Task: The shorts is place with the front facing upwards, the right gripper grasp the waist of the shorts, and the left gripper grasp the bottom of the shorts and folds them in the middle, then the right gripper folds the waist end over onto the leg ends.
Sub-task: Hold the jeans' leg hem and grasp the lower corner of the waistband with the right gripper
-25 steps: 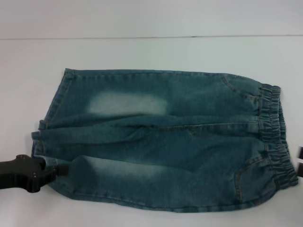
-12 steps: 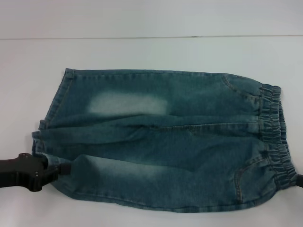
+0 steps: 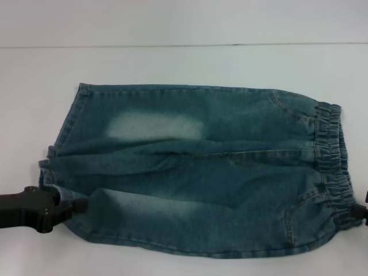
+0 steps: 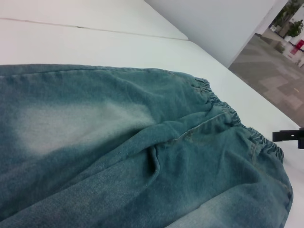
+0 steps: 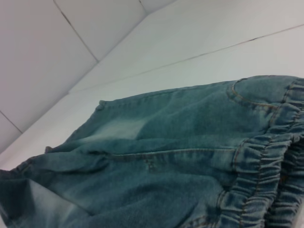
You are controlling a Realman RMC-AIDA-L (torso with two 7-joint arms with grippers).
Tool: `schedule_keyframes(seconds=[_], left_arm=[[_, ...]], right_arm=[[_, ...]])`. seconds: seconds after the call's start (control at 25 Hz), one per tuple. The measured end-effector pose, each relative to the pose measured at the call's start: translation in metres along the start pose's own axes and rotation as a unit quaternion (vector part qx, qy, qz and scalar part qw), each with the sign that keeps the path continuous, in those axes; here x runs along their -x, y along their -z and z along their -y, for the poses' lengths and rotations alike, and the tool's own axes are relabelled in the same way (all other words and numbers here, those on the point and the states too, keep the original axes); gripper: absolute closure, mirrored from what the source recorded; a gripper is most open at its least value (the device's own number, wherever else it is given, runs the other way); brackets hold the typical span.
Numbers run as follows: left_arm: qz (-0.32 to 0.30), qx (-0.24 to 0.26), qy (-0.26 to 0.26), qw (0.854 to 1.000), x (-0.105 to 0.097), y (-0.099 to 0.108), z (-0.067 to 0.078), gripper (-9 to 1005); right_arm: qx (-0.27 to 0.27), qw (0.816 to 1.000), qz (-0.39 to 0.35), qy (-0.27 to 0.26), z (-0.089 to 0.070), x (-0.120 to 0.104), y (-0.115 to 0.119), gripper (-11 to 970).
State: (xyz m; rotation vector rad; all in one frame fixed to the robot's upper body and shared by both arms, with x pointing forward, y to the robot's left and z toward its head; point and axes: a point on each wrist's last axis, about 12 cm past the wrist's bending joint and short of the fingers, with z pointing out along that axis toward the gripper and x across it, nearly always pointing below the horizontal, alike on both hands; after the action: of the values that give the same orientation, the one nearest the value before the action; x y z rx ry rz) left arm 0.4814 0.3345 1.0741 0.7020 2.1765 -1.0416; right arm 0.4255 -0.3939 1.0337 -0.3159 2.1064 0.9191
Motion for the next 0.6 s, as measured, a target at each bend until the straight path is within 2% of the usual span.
schedule_keyframes(seconds=[0.36, 0.6], left_arm=[[0.001, -0.007, -0.001, 1.0, 0.001, 0.001, 0.002, 991], [0.002, -0.011, -0.001, 1.0, 0.001, 0.001, 0.003, 991]], right_arm=[[0.031, 0.999, -0.031, 0.002, -0.005, 0.003, -0.016, 46], [0.026, 0.999, -0.028, 0.0, -0.003, 0.005, -0.011, 47]])
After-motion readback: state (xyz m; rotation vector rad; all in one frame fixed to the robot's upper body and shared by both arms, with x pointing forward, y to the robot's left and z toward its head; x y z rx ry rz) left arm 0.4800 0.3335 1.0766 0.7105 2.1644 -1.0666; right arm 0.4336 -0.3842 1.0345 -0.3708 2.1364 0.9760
